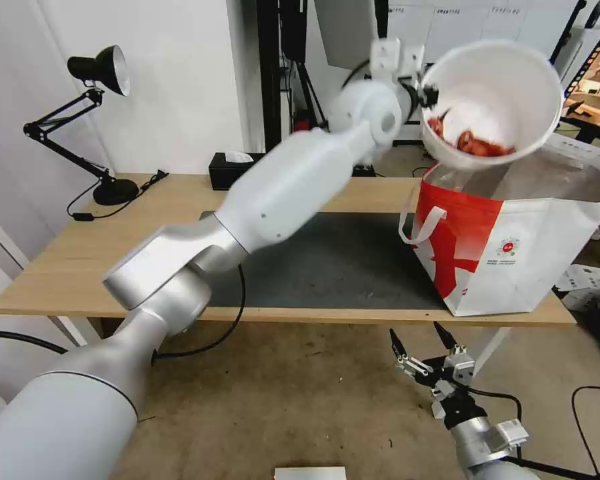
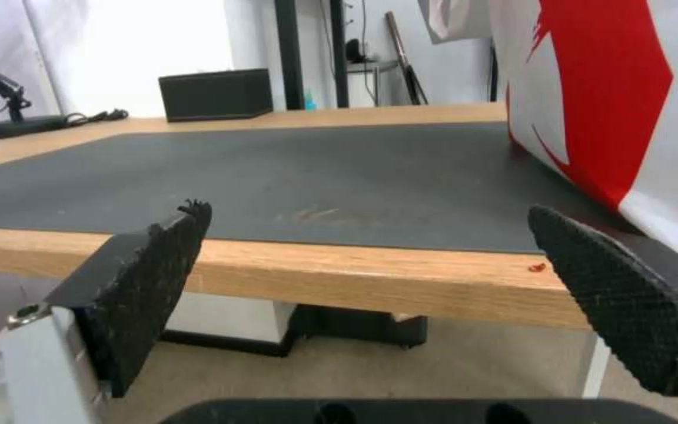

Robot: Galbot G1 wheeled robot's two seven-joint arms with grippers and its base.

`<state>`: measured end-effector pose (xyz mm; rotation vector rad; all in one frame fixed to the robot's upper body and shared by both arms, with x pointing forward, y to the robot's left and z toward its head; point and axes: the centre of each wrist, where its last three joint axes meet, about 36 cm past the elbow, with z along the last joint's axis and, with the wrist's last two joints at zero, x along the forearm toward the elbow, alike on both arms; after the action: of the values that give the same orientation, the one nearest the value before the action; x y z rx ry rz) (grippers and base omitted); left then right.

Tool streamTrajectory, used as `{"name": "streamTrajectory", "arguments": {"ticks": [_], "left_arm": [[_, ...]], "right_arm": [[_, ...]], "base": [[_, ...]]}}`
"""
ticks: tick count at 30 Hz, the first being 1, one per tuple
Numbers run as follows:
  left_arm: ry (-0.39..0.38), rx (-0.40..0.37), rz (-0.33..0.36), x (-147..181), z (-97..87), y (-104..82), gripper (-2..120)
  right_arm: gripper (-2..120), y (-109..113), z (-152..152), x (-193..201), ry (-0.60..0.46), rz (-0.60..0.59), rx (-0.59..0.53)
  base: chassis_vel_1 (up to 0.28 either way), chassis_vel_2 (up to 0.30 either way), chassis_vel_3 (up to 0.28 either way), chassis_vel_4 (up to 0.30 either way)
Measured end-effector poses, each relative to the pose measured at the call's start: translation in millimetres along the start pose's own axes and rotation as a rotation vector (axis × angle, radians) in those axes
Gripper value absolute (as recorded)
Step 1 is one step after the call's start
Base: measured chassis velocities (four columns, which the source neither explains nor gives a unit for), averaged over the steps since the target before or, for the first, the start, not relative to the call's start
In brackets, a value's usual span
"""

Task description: Pick up the trash from the table and place it into the takeout bag.

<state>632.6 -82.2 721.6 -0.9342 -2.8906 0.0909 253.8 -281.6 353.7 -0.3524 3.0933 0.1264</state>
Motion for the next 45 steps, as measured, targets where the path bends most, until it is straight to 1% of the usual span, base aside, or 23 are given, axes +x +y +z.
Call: {"name": "streamTrajectory", "arguments": {"ticks": [1, 3, 4, 7, 8, 10, 19, 20, 23, 24, 25, 27, 28, 31, 32, 33, 35, 36, 38, 39, 42, 43, 45], "left_arm": [[-0.005, -0.033, -0.012, -1.8, 8.0, -0.3, 0], [-0.02, -0.068, -0.028, -3.3, 15.3, 0.3, 0], [-0.02, -0.068, -0.028, -3.3, 15.3, 0.3, 0], [-0.038, -0.126, -0.041, -4.5, 20.1, 0.9, 0], [-0.038, -0.126, -0.041, -4.5, 20.1, 0.9, 0], [-0.041, -0.162, -0.04, -4.8, 24.1, -0.5, 0], [-0.054, -0.254, 0.011, -0.3, 34.1, -17.0, 0], [-0.054, -0.254, 0.011, -0.3, 34.1, -17.0, 0], [-0.059, -0.295, 0.054, 1.3, 39.6, -24.0, 1], [-0.059, -0.295, 0.054, 1.3, 39.6, -24.0, 1], [-0.059, -0.3, 0.066, 1.8, 40.8, -25.8, 4], [-0.054, -0.319, 0.09, 3.1, 45.8, -31.4, 14], [-0.054, -0.319, 0.09, 3.1, 45.8, -31.4, 14], [-0.055, -0.343, 0.105, 4.7, 52.5, -37.8, 27], [-0.055, -0.343, 0.105, 4.7, 52.5, -37.8, 27], [-0.056, -0.344, 0.109, 5.5, 53.0, -39.6, 32], [-0.049, -0.321, 0.127, 8.1, 51.5, -43.0, 43], [-0.049, -0.321, 0.127, 8.1, 51.5, -43.0, 43], [-0.034, -0.284, 0.145, 10.9, 47.4, -45.3, 55], [-0.034, -0.284, 0.145, 10.9, 47.4, -45.3, 55], [-0.029, -0.265, 0.156, 12.6, 44.8, -46.9, 68], [-0.029, -0.265, 0.156, 12.6, 44.8, -46.9, 68], [-0.028, -0.256, 0.16, 13.6, 43.6, -47.9, 76]], "right_arm": [[100, 0.0, 0.0, 0.0, 0.0, 0.0, 0.0], [100, 0.0, 0.0, 0.0, 0.0, 0.0, 0.0], [100, 0.0, 0.0, 0.0, 0.0, 0.0, 0.0], [100, 0.0, 0.0, 0.0, 0.0, 0.0, 0.0], [100, 0.0, 0.0, 0.0, 0.0, 0.0, 0.0], [100, 0.0, 0.0, 0.0, 0.0, 0.0, 0.0], [100, 0.0, 0.0, 0.0, 0.0, 0.0, 0.0], [100, 0.0, 0.0, 0.0, 0.0, 0.0, 0.0], [100, 0.0, 0.0, 0.0, 0.0, 0.0, 0.0], [100, 0.0, 0.0, 0.0, 0.0, 0.0, 0.0], [100, 0.0, 0.0, 0.0, 0.0, 0.0, 0.0], [100, 0.0, 0.0, 0.0, 0.0, 0.0, 0.0], [100, 0.0, 0.0, 0.0, 0.0, 0.0, 0.0], [100, 0.0, 0.0, 0.0, 0.0, 0.0, 0.0], [100, 0.0, 0.0, 0.0, 0.0, 0.0, 0.0], [100, 0.0, 0.0, 0.0, 0.0, 0.0, 0.0], [100, 0.0, 0.0, 0.0, 0.0, 0.0, 0.0], [100, 0.0, 0.0, 0.0, 0.0, 0.0, 0.0], [100, 0.0, 0.0, 0.0, 0.0, 0.0, 0.0], [100, 0.0, 0.0, 0.0, 0.0, 0.0, 0.0], [100, 0.0, 0.0, 0.0, 0.0, 0.0, 0.0], [100, 0.0, 0.0, 0.0, 0.0, 0.0, 0.0], [100, 0.0, 0.0, 0.0, 0.0, 0.0, 0.0]], "base": [[0.0, 0.0, 0.0, 0.0], [0.0, 0.0, 0.0, 0.0], [0.0, 0.0, 0.0, 0.0], [0.0, 0.0, 0.0, 0.0], [0.0, 0.0, 0.0, 0.0], [0.0, 0.0, 0.0, 0.0], [0.0, 0.0, 0.0, 0.0], [0.0, 0.0, 0.0, 0.0], [0.0, 0.0, 0.0, 0.0], [0.0, 0.0, 0.0, 0.0], [0.0, 0.0, 0.0, 0.0], [0.0, 0.0, 0.0, 0.0], [0.0, 0.0, 0.0, 0.0], [0.0, 0.0, 0.0, 0.0], [0.0, 0.0, 0.0, 0.0], [0.0, 0.0, 0.0, 0.0], [0.0, 0.0, 0.0, 0.0], [0.0, 0.0, 0.0, 0.0], [0.0, 0.0, 0.0, 0.0], [0.0, 0.0, 0.0, 0.0], [0.0, 0.0, 0.0, 0.0], [0.0, 0.0, 0.0, 0.0], [0.0, 0.0, 0.0, 0.0]]}}
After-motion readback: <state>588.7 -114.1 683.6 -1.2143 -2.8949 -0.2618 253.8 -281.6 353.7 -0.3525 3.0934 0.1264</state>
